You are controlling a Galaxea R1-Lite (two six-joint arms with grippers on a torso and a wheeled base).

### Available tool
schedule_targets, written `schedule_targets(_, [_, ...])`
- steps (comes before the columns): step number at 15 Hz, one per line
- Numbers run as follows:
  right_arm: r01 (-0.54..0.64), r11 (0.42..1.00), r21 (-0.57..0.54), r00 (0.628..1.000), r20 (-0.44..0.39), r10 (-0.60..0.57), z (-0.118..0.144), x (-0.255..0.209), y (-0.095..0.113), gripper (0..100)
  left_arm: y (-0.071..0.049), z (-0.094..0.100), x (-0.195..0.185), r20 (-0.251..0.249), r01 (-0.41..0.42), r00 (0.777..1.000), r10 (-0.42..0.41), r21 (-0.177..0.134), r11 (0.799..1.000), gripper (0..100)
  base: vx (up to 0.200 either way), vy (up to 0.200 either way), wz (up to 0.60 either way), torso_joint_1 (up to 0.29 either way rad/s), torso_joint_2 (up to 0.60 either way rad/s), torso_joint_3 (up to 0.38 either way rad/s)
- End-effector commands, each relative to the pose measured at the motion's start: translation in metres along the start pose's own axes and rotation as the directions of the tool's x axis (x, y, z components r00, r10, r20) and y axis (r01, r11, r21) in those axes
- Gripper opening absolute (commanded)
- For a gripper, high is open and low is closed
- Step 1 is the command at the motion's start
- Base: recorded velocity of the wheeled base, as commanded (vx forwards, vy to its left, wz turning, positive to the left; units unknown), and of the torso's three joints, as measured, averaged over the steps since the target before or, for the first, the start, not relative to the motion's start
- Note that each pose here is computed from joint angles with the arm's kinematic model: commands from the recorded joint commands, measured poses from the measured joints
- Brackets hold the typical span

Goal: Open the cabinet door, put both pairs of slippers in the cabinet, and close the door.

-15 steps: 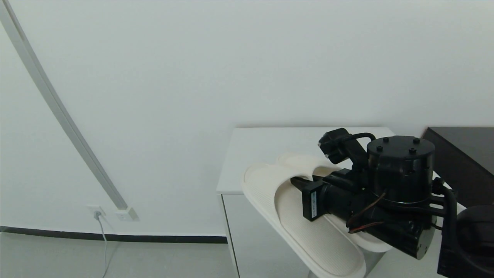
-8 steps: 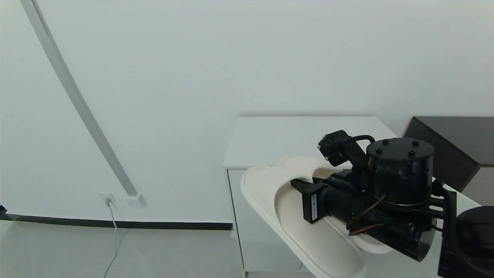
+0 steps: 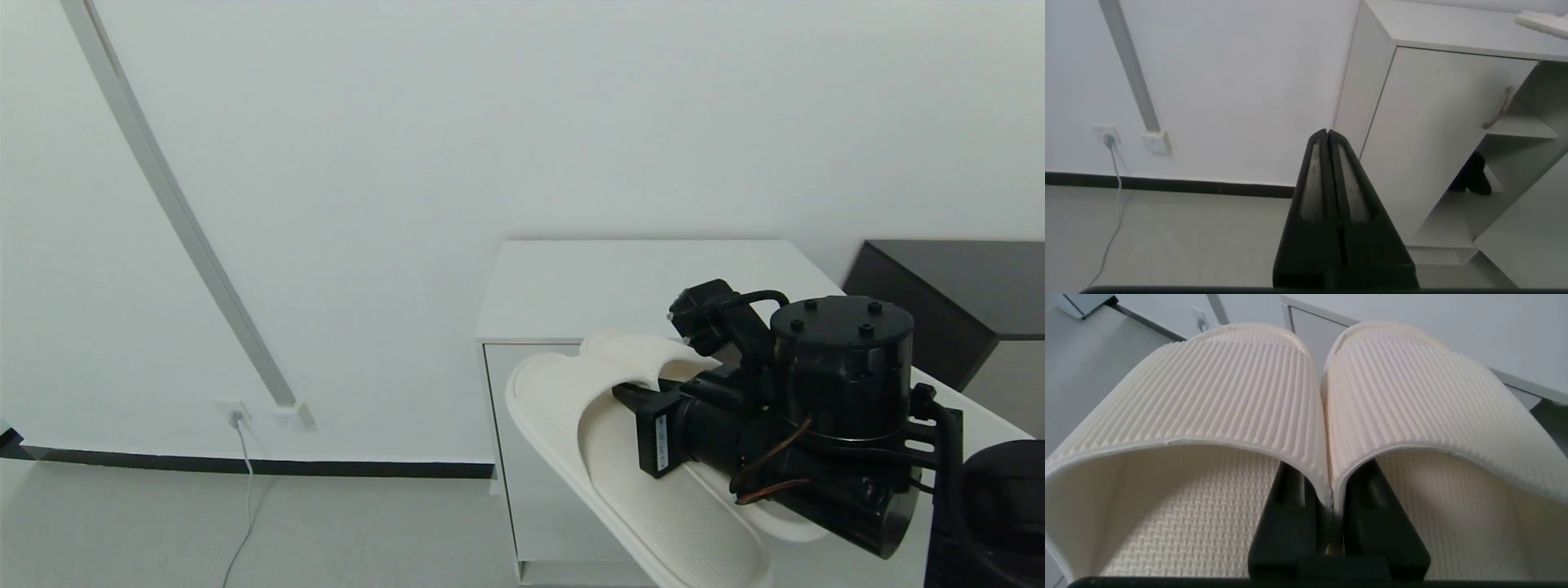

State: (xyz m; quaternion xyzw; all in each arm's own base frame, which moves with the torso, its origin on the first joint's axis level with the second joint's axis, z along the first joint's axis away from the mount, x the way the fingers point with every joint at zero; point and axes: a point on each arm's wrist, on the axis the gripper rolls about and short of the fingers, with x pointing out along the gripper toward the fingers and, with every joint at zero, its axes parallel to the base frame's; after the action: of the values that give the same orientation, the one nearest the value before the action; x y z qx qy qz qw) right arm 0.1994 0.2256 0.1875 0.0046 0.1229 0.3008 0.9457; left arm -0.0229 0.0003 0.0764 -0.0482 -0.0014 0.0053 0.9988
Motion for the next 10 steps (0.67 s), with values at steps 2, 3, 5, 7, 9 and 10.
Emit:
schedule_targets(2, [0.000,1.000,-0.002,1.000,-0.007,0.000,-0.0019,0.0018,0.0005,0,0.0000,0.0001,0.0000,0.001,0.000,1.000,0.000,0.000,1.000,0,0.000,0.000,0.00,0.000,0.00,0.000])
schedule_targets(3, [0.000,1.000,-0.003,1.000,-0.007,0.000,-0.0019,0.0018,0.0005,0,0.0000,0.0001,0.0000,0.001,0.000,1.000,0.000,0.001,1.000,0,0.000,0.000,0.00,0.000,0.00,0.000])
schedule_targets(5, [0.001,1.000,-0.001,1.000,-0.007,-0.001,-0.0018,0.0019,0.0001,0,0.0000,0.0001,0.0000,0.001,0.000,1.000,0.000,0.000,1.000,0,0.000,0.000,0.00,0.000,0.00,0.000])
schedule_targets(7, [0.001,1.000,-0.001,1.000,-0.007,-0.001,-0.0018,0.0019,0.0001,0,0.0000,0.0001,0.0000,0.001,0.000,1.000,0.000,0.000,1.000,0,0.000,0.000,0.00,0.000,0.00,0.000])
schedule_targets(9, [0.001,1.000,-0.001,1.000,-0.005,-0.001,-0.0014,0.0020,0.0001,0,0.0000,0.0000,0.0000,-0.001,0.000,1.000,0.000,0.000,1.000,0,0.000,-0.200,0.00,0.002,0.00,0.005])
schedule_targets(10, [0.001,1.000,-0.001,1.000,-0.005,-0.001,-0.0014,0.0015,0.0000,0,0.0000,0.0001,0.0000,0.001,0.000,1.000,0.000,0.001,1.000,0,0.000,-0.200,0.00,-0.007,0.00,0.002])
